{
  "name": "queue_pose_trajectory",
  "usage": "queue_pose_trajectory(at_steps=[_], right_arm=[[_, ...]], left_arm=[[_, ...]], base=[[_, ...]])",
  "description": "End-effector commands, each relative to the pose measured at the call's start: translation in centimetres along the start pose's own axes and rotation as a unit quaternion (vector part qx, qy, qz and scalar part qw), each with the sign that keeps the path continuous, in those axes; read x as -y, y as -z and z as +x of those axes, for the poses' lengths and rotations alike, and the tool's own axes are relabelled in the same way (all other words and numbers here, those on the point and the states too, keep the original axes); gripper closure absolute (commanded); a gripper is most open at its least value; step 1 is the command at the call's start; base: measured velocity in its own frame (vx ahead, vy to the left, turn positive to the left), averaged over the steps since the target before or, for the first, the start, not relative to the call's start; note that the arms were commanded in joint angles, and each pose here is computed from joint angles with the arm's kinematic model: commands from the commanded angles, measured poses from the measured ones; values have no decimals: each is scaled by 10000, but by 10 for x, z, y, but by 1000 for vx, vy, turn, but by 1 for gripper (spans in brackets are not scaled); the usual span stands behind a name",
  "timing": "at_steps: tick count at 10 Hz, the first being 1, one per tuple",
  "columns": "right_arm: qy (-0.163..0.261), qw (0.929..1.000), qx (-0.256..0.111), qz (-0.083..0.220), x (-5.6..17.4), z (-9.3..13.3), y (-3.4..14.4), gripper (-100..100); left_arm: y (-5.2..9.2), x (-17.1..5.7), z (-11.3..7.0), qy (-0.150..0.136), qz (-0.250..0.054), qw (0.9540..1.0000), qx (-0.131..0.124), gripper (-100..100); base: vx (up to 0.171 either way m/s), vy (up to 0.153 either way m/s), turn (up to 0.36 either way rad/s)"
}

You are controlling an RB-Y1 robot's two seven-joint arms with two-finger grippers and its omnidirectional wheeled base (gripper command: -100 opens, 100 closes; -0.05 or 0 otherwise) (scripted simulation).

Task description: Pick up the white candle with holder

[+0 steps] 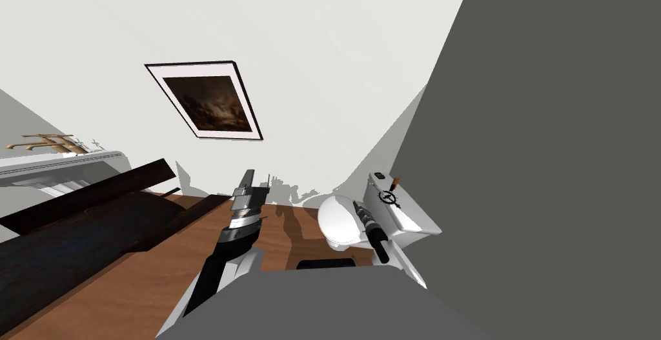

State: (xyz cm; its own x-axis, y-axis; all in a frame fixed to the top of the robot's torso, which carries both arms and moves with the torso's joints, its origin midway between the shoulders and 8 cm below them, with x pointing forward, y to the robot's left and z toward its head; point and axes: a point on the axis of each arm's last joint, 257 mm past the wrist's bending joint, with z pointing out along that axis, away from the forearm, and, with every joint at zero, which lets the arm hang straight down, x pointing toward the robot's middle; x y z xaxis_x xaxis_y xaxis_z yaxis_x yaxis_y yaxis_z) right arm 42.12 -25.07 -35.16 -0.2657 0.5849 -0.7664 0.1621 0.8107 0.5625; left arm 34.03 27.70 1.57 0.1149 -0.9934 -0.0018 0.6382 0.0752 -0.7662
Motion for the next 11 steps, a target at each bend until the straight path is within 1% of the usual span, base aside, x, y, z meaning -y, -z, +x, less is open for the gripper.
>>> queue_pose_trajectory(at_steps=[1,2,3,4,5,6,7,8,9,10,11], right_arm=[[218,9993,-125,271,20,10,1,-100],[609,9965,-294,483,38,23,-3,-100],[650,9956,-306,593,44,24,-2,-100],[987,9914,-382,772,54,26,-6,-100],[1097,9890,-448,889,66,33,-4,-100],[1417,9824,-547,1083,79,37,-7,-100],[1566,9781,-611,1223,92,42,-4,-100],[1903,9701,-648,1356,100,41,-8,-100],[2032,9651,-697,1496,113,44,-4,-100],[2410,9538,-766,1625,124,45,-7,-100],[2517,9476,-821,1786,138,47,-2,-100]], left_arm=[[0,0,0,0,0,10000,0,0],[0,0,0,0,0,10000,0,0],[0,0,0,0,0,10000,0,0],[0,0,0,0,0,10000,0,0],[0,0,0,0,0,10000,0,0],[0,0,0,0,0,10000,0,0],[0,0,0,0,0,10000,0,0],[0,0,0,-1,0,10000,0,0],[0,0,0,0,0,10000,0,0],[0,0,0,-1,0,10000,0,0],[0,0,0,-1,0,10000,0,0]], base=[[33,93,13],[36,100,31],[25,76,12],[26,86,27],[17,78,16],[15,70,29],[19,65,15],[37,73,17],[29,58,10],[25,59,17],[19,49,12]])
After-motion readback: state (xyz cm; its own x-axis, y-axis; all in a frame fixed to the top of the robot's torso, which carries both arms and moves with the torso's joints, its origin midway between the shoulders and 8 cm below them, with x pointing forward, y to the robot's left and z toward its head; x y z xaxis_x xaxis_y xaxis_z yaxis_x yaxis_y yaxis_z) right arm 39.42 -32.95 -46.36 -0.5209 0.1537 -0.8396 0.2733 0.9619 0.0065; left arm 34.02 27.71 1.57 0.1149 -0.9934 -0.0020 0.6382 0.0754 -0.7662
